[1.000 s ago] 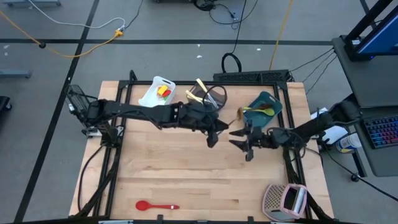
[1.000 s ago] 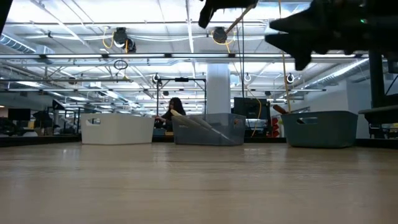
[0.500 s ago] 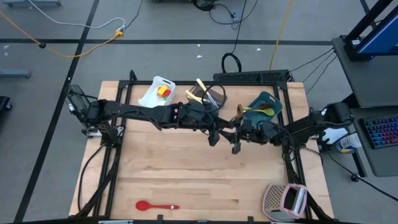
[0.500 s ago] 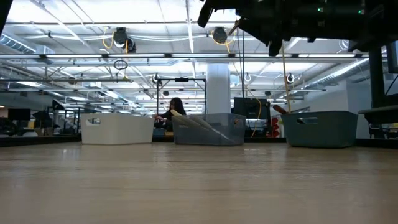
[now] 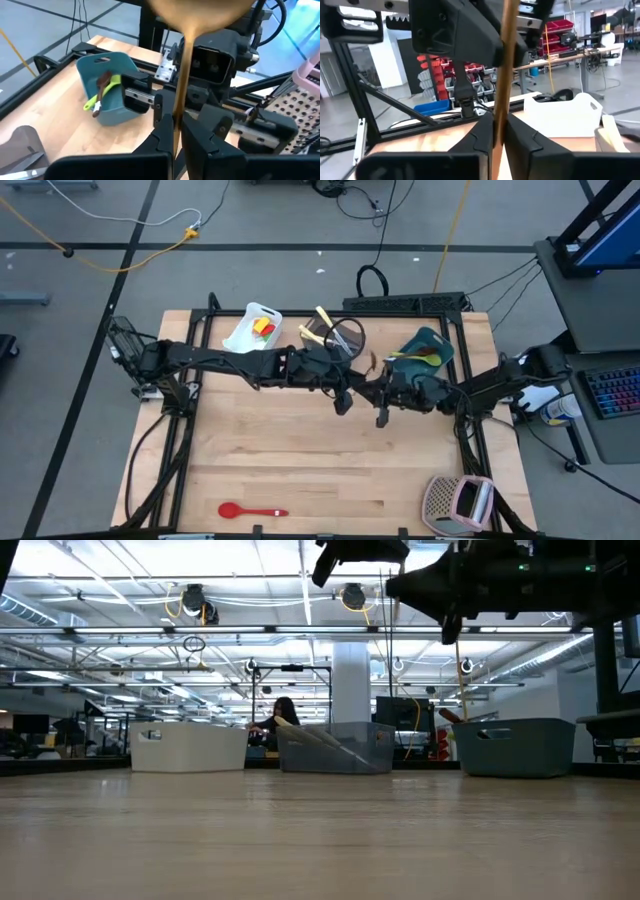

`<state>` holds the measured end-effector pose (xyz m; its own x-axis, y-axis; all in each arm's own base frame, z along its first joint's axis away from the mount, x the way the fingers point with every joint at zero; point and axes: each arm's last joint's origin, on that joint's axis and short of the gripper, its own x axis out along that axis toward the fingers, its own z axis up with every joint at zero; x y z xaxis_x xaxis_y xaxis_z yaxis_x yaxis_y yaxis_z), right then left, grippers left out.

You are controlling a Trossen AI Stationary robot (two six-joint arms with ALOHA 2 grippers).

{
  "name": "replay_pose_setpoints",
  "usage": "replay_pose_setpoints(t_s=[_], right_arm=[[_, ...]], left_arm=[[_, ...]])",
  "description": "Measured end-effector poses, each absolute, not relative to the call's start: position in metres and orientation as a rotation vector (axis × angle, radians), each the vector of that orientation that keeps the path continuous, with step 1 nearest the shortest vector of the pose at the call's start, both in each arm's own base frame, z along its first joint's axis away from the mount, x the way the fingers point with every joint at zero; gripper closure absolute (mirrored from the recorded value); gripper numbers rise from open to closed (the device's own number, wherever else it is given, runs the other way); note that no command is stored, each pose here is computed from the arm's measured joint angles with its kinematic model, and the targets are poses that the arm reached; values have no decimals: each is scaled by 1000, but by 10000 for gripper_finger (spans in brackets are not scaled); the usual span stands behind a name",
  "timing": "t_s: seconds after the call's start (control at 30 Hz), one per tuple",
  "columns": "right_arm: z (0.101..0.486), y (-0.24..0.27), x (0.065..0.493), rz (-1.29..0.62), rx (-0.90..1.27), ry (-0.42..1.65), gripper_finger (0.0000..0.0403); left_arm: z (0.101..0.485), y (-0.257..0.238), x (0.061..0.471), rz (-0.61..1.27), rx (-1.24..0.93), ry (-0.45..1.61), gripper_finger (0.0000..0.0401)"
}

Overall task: Pick & Place Kitchen Items
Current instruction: Put the gold serving spoon into the blue bin

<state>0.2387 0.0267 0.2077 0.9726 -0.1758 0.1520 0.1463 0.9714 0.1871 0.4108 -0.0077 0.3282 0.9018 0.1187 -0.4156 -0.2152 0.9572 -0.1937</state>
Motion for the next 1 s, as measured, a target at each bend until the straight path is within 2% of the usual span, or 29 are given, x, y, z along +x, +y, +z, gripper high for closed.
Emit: replay_pose_setpoints(t_s=[0.3,0.67,0.87,1.0], right_arm=[[215,20,196,-167,329,-236,385],[211,11,158,-291,246,-106,385],[221,6,143,-420,221,-139,385],[240,4,135,-425,210,-82,385]], left_arm=[[319,-8,409,175,-210,491,365],[317,-4,405,265,-178,529,360],[314,-4,403,275,-181,568,359],[310,-5,400,279,-178,610,359]])
